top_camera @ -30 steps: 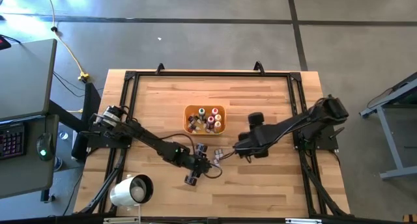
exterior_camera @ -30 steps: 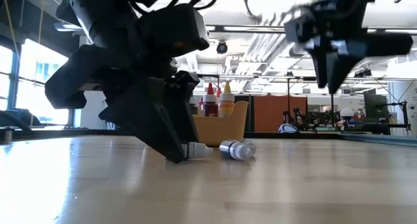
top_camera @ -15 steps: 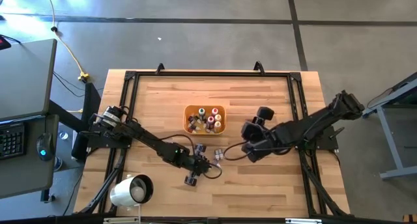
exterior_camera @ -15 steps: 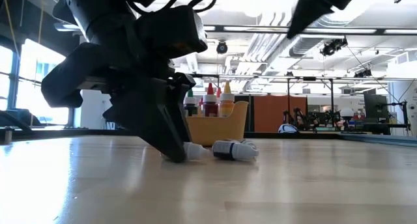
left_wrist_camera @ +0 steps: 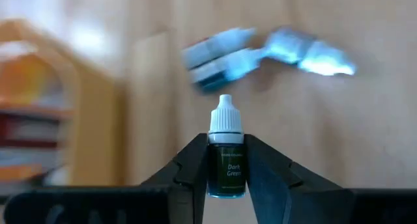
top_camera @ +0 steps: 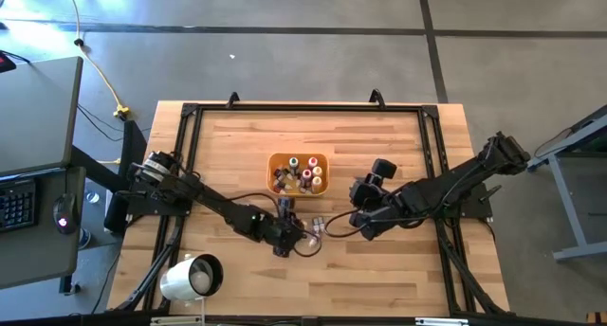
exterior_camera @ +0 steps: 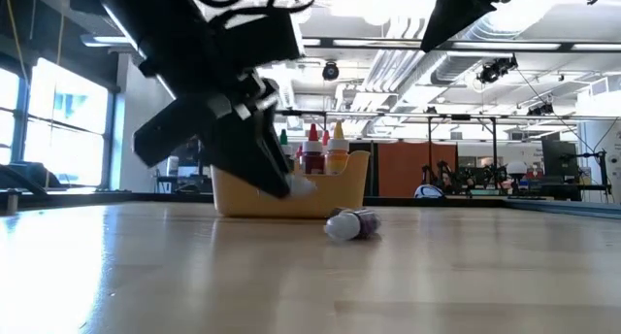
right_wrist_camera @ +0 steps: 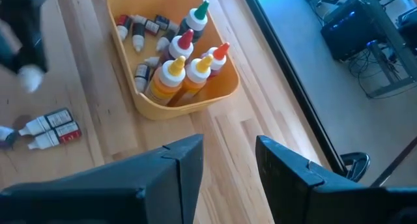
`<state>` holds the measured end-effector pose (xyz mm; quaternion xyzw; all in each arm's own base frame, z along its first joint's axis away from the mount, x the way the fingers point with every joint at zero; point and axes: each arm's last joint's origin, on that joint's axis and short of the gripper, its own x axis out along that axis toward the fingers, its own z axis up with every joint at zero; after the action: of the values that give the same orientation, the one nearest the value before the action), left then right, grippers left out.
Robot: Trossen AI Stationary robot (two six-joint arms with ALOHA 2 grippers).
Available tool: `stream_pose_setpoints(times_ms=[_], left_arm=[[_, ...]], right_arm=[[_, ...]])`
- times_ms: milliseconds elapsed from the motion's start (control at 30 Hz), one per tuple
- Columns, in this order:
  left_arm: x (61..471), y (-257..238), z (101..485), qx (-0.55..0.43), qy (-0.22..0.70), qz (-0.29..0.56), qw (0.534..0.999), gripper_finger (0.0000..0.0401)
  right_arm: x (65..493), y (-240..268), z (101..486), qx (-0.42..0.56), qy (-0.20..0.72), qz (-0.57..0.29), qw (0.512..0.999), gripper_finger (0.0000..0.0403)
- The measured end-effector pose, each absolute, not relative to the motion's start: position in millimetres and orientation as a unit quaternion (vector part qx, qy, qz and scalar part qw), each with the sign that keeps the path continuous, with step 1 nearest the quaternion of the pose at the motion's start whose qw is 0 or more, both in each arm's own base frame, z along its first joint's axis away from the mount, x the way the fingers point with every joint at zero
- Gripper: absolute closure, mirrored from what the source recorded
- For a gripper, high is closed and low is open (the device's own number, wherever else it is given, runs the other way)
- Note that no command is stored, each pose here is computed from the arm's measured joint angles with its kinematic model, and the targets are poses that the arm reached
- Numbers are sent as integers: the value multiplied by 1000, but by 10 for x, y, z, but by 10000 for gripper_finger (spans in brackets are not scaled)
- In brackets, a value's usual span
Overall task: Pick & Place food coloring
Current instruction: Put the small green food coloring bottle into the yellow bin, then put the small red food coloring bottle into the yellow bin
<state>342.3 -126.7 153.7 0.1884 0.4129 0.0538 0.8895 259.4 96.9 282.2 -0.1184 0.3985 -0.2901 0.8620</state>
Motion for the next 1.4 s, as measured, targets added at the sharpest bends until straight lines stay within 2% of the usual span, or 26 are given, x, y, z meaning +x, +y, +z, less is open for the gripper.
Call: stream_pose_setpoints(times_ms=[300, 400, 567, 767, 1033, 1200, 1400], left_arm=[[3242, -1089, 1854, 289, 383, 237, 845, 317], [3244, -1016, 1854, 320, 392, 251, 825, 317], [3296, -759, 1810, 277, 433, 239, 824, 306], [3351, -404, 1797, 222, 449, 281, 819, 264], [3418, -377, 1783, 115, 455, 205, 859, 243], [3526, -569, 2028, 107, 438, 167, 877, 243], [3557, -788, 2362, 124, 446, 142, 875, 243]], right_arm=[[2593, 976, 2823, -119, 398, -289, 863, 269], [2597, 978, 2824, -117, 396, -288, 864, 269], [2600, 985, 2819, -106, 402, -280, 866, 269], [2605, 999, 2812, -82, 411, -266, 868, 269], [2659, 1046, 2716, -52, 410, -224, 883, 269], [2737, 1050, 2370, -120, 390, -148, 901, 269], [2800, 953, 2049, -147, 347, -51, 925, 269]])
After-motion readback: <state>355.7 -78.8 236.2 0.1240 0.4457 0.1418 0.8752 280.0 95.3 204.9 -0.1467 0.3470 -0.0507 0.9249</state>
